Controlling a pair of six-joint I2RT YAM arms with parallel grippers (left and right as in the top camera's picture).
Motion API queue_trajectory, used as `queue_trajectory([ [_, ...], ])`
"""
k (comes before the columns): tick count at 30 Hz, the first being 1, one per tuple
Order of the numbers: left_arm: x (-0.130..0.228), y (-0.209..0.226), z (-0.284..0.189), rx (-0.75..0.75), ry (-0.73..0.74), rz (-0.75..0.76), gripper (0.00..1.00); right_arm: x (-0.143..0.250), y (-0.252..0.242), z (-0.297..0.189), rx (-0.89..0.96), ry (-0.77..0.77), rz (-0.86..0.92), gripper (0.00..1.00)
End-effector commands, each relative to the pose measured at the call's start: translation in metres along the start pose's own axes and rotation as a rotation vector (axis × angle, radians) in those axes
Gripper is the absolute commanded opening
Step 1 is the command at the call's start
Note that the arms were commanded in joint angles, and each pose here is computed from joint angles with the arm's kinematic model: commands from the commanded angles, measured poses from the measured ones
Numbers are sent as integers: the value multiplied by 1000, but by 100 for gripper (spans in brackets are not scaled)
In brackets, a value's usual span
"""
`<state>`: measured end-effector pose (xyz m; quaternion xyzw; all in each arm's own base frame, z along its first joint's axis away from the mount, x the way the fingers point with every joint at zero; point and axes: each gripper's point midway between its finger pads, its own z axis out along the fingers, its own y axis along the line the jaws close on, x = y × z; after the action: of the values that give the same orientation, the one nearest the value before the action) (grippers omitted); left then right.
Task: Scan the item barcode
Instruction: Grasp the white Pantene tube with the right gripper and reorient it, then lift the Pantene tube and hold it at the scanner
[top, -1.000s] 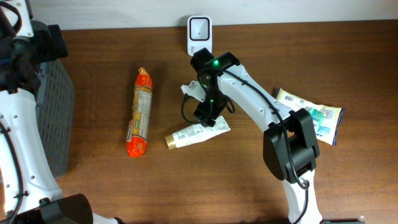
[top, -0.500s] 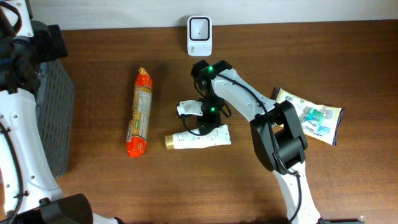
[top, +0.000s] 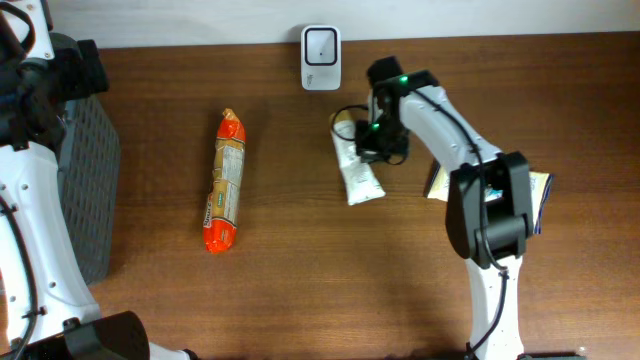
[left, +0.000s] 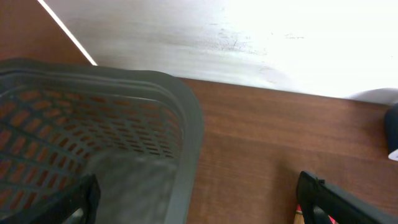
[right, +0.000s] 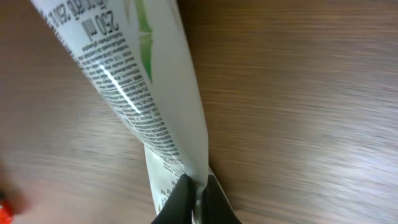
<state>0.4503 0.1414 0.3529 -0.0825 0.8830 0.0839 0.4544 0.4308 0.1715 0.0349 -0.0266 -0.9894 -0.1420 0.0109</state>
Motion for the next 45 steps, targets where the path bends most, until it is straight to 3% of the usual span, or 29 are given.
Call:
queue_trajectory([
  [1,-8,0,-9,-1,-28,14,99,27,-2,-5,35,87,-128,21],
  [2,-8,0,-9,-1,-28,14,99,43,10,-3,-1,141,-222,55],
  [3,-8,0,-9,-1,-28,14,99,57,27,-2,-77,184,-330,77],
  [4,-8,0,-9,-1,-28,14,99,61,31,0,-98,198,-356,84],
  [8,-8,0,-9,0,-28,13,99,42,2,-2,-109,150,-240,77],
  [11,-8,0,-9,0,-28,14,99,16,-16,-61,-132,-20,-201,75],
  [13,-8,0,-9,0,-28,14,99,24,-31,-118,-137,-101,-136,69],
  [15,-8,0,-9,0,-28,14,99,29,-37,-136,-140,-169,-79,72],
  [19,-8,0,-9,0,-28,14,99,42,-38,-47,-331,-179,40,78],
  [23,-8,0,-9,-1,-28,14,99,37,-46,2,-351,-219,87,79],
  [25,-8,0,-9,0,-28,14,99,33,-38,25,-366,-199,114,77],
  [28,-8,0,-9,0,-28,14,99,34,-23,53,-376,-170,142,67],
  [29,-8,0,-9,-1,-28,14,99,37,-24,62,-372,-145,171,60],
  [30,-8,0,-9,-1,-28,14,99,39,-25,65,-369,-134,190,42],
  [32,-8,0,-9,0,-28,14,99,41,-21,63,-398,-121,185,19],
  [34,-8,0,-9,0,-28,14,99,40,-5,54,-486,-111,113,4],
  [38,-8,0,-9,0,-28,14,99,36,36,-21,-541,-146,-180,4],
  [42,-8,0,-9,0,-28,14,99,60,120,-114,-546,-166,-543,4],
  [45,-8,0,-9,0,-28,13,99,73,163,-165,-606,-216,-682,4],
])
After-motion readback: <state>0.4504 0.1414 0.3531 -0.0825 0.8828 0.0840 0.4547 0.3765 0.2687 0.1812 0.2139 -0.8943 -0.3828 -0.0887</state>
